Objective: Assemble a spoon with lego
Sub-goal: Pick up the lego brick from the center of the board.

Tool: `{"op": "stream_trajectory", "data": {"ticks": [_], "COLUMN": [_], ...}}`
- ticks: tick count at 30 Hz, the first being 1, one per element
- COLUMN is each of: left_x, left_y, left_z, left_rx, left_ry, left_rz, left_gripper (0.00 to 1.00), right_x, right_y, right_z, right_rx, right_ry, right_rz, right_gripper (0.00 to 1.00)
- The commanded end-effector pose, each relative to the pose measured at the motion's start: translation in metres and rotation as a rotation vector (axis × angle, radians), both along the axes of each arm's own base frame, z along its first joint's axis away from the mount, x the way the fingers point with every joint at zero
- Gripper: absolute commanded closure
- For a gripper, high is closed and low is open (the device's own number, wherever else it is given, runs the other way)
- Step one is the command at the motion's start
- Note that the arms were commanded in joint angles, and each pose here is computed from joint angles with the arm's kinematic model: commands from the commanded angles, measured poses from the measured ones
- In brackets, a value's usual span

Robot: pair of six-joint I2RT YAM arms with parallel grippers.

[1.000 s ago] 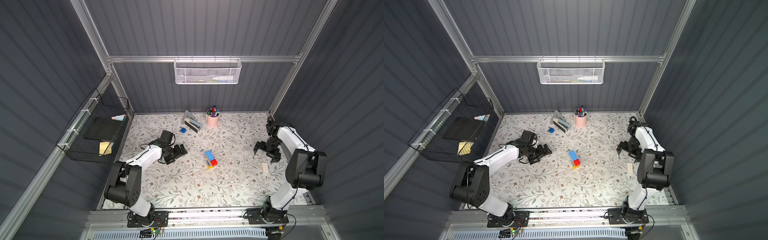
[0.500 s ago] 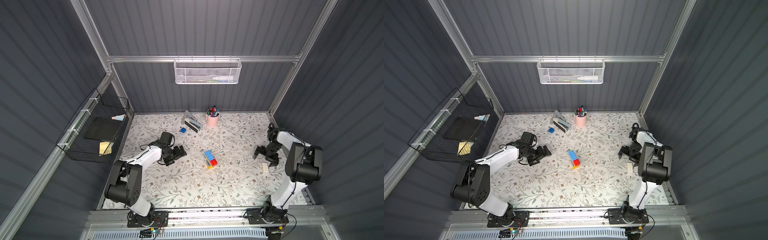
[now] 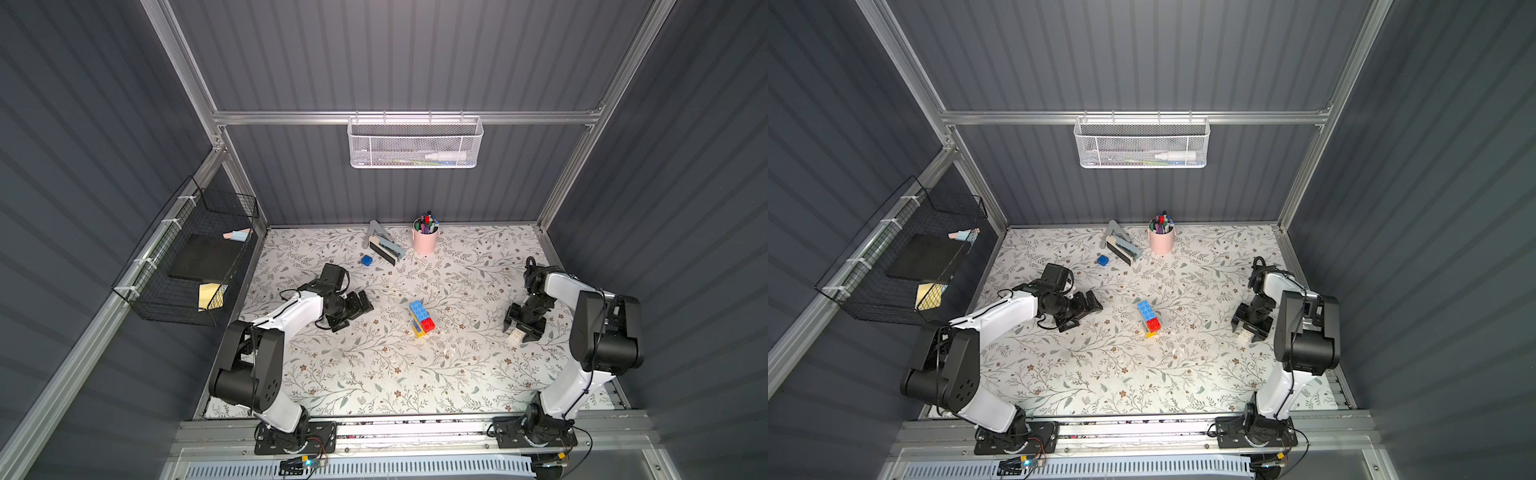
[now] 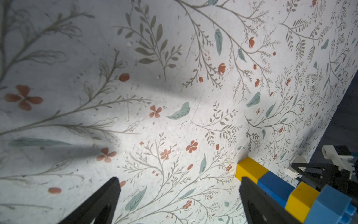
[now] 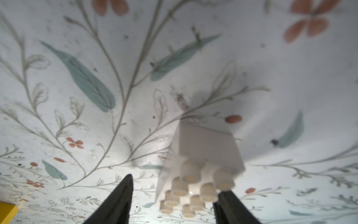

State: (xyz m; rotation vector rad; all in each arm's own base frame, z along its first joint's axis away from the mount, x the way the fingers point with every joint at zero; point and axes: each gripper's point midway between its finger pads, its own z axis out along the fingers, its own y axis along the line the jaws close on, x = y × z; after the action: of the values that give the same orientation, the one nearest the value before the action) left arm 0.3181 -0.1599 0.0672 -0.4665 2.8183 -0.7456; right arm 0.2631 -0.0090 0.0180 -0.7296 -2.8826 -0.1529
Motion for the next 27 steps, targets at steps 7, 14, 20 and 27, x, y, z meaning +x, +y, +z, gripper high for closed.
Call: {"op": "stream_trajectory", "data": {"ticks": [7, 14, 20, 27], "left_x": [-0.006, -0.005, -0.01, -0.015], "left_y": [0.001, 0.001, 0.0, 0.002], "left_z": [-0.002, -0.005, -0.006, -0.004], "left_rx": [0.005, 0.014, 0.012, 0.009], "left_ry": [0.02, 0.027, 0.038, 0.025], "left_rz": [-0.015, -0.027, -0.04, -0.039], "left_gripper": [0.01, 0.01, 0.01, 0.01], "right_x": [-0.001, 0.007, 0.026, 0.037], "right_y": [-0.009, -0.012, 0.023, 0.155], "right_z": [0.005, 0.011, 0.055, 0.135], "right_rx": [-0.057, -0.07, -0.051, 0.007], "right_ry": [0.009, 0.004, -0.083, -0.166], "right_rz": [-0.028, -0.02, 0.137, 0.648], "right_gripper": [0.48, 0.73, 0.86, 0.87]}}
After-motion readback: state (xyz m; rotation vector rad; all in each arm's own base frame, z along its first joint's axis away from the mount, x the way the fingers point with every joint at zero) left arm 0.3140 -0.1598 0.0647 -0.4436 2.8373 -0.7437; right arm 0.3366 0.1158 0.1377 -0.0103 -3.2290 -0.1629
